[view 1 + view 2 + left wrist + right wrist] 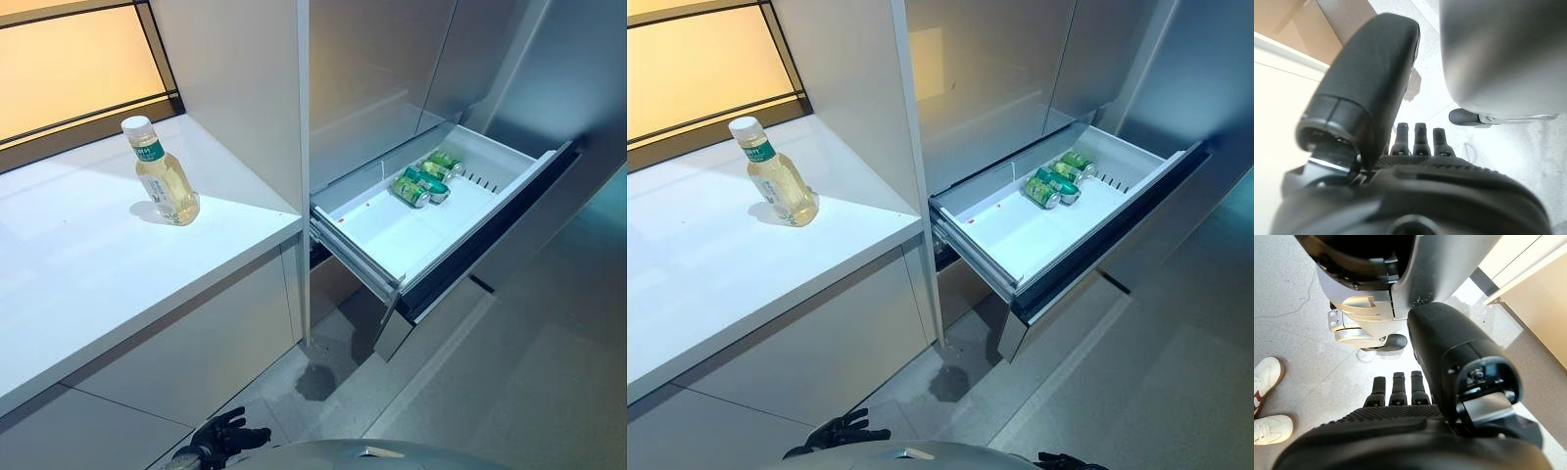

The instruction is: Put drinks into fridge and close the fridge

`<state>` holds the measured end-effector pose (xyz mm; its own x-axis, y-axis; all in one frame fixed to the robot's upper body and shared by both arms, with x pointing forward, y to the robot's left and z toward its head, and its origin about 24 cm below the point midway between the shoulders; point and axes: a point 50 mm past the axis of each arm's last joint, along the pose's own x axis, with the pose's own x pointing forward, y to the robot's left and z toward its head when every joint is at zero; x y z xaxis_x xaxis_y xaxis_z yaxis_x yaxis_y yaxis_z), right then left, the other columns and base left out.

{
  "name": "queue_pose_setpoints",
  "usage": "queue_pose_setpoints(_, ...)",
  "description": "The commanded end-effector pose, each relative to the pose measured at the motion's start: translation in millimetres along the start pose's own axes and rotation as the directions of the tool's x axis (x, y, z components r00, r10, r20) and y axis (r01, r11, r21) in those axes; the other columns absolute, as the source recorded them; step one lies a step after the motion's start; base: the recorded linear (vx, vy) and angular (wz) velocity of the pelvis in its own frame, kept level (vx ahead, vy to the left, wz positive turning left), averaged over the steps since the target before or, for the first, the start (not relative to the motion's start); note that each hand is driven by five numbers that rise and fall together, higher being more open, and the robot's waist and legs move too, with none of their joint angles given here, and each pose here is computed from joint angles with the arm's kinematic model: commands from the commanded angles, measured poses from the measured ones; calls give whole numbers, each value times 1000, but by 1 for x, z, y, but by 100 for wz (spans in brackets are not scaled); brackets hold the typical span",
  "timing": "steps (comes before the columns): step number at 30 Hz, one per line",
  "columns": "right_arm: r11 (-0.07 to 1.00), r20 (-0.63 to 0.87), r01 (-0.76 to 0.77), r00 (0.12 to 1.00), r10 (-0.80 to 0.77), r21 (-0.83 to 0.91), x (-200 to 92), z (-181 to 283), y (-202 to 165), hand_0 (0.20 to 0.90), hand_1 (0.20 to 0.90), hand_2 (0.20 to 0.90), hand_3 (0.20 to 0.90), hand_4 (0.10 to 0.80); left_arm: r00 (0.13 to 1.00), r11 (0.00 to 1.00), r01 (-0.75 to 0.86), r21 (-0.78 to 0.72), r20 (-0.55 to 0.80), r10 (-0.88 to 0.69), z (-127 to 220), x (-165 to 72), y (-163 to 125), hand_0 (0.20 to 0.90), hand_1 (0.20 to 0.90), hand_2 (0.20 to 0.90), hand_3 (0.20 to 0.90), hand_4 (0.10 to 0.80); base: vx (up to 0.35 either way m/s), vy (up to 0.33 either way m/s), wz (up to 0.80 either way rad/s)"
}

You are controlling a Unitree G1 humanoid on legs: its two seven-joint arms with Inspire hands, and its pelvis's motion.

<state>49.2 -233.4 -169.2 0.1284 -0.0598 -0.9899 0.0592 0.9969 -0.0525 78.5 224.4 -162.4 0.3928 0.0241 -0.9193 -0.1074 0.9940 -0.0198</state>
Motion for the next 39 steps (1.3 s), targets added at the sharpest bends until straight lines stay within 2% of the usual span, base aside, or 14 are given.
queue_pose_setpoints(1,998,26,-66,997,66,-5,1,12,12,900,900,900,900,800,992,996,89,-19,92,-87,30,8,-22,900,900,900,900,800,0,0,0)
queue_pose_setpoints(13,998,26,-57,998,56,11,1,10,10,900,900,900,900,800,984,993,111,38,133,-115,38,8,-25,900,900,900,900,800,1,1,1)
queue_pose_setpoints(18,999,32,-50,998,49,15,1,13,8,900,900,900,900,800,964,980,172,99,186,-187,48,7,-31,900,900,900,900,800,1,5,1)
queue_pose_setpoints(23,999,34,-49,998,49,4,0,16,6,900,900,900,900,800,901,940,250,230,301,-313,76,3,-45,900,900,900,900,800,0,0,0)
queue_pose_setpoints(25,999,35,-49,998,49,-3,0,18,4,900,900,900,900,800,868,912,249,327,343,-360,92,-1,-51,900,900,900,900,800,0,0,0)
queue_pose_setpoints(27,999,39,-49,998,50,-11,-1,20,1,900,900,900,900,800,839,849,165,502,381,-389,109,-7,-57,900,900,900,900,800,0,0,0)
queue_pose_setpoints(28,999,41,-49,998,50,-23,-2,22,-2,900,900,900,900,800,816,749,83,658,387,-430,121,-12,-64,900,900,900,900,800,0,0,0)
queue_pose_setpoints(29,998,42,-48,998,49,-30,-2,23,-4,900,900,900,900,800,804,703,45,710,392,-447,126,-14,-67,900,900,900,900,800,0,0,0)
queue_pose_setpoints(36,997,46,-41,998,43,-60,-3,26,-8,900,900,900,900,800,683,587,-100,804,484,-547,173,-38,-88,900,900,900,900,800,-1,3,0)
queue_pose_setpoints(37,997,45,-39,998,42,-65,-3,27,-8,900,900,900,900,800,640,560,-111,821,490,-592,187,-47,-96,900,900,900,900,800,0,0,0)
queue_pose_setpoints(39,997,46,-37,998,40,-65,-3,27,-9,900,900,900,900,800,607,556,-125,822,506,-612,198,-55,-99,900,900,900,900,800,0,0,0)
